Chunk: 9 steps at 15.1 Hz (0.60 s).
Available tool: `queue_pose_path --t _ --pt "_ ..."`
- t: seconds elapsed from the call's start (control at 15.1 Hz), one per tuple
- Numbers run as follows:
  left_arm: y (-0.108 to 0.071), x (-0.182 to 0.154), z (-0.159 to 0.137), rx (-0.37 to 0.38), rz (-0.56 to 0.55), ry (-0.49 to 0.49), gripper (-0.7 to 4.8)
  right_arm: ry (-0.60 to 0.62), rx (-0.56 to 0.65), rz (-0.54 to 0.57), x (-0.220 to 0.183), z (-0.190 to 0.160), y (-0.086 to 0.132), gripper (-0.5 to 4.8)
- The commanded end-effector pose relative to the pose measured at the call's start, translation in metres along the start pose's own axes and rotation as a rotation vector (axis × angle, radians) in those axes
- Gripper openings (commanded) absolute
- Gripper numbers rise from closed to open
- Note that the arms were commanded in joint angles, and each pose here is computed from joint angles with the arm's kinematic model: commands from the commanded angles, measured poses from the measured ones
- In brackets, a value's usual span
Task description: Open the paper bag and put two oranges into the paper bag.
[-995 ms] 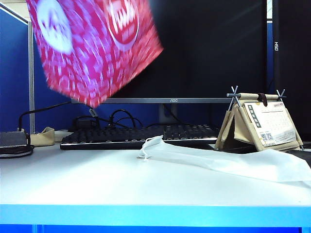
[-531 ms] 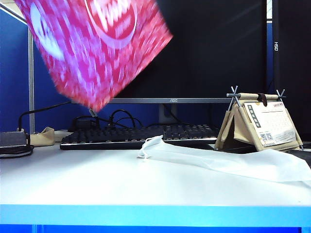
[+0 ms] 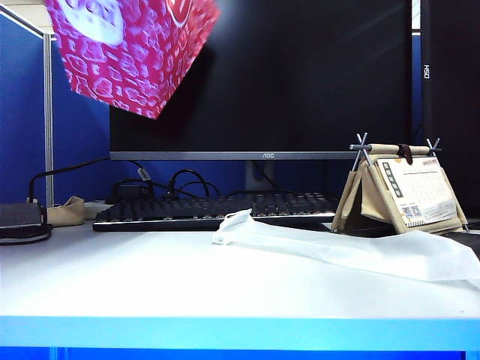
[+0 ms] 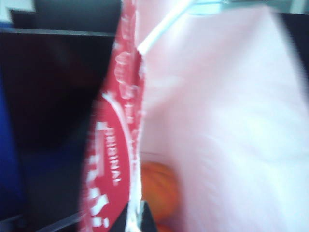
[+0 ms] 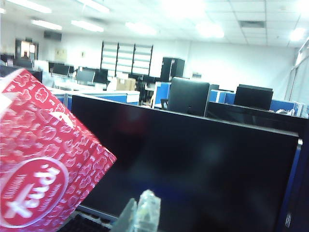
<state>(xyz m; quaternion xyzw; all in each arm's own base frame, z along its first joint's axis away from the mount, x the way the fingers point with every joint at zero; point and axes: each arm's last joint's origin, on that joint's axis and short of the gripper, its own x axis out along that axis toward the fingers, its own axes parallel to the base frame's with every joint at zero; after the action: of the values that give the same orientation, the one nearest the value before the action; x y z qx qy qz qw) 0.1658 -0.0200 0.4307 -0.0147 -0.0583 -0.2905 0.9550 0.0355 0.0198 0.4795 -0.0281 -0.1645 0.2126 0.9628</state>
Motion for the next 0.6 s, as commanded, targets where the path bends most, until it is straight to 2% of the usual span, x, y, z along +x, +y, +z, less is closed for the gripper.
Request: queue_pose_path --t 0.07,0.2,0.33,0.46,0.6 --pt "-0.007 -0.013 -0.005 0.033 0.04 -0.022 -0.06 -0.009 0.069 -0.08 -0.013 -0.017 -0.001 -0.06" --pt "-0.011 -0.024 -0.032 0.04 0.07 -0.003 -0.06 0.005 0.133 -0.096 -0.021 -0.04 0.001 -0.06" --pt "-0.014 -0.033 -0.054 0.063 0.103 -0.025 -0.06 0.017 0.161 -0.091 -0.022 -0.06 0.005 -0.06" --pt "-0.016 -0.043 -0.082 0.074 0.161 -0.051 -0.06 0.062 0.21 -0.037 -0.014 -0.09 0.013 -0.06" --pt "-0.012 -0.043 -0.103 0.036 0.238 -0.023 -0.06 0.078 0.225 -0.015 -0.006 -0.109 0.018 -0.06"
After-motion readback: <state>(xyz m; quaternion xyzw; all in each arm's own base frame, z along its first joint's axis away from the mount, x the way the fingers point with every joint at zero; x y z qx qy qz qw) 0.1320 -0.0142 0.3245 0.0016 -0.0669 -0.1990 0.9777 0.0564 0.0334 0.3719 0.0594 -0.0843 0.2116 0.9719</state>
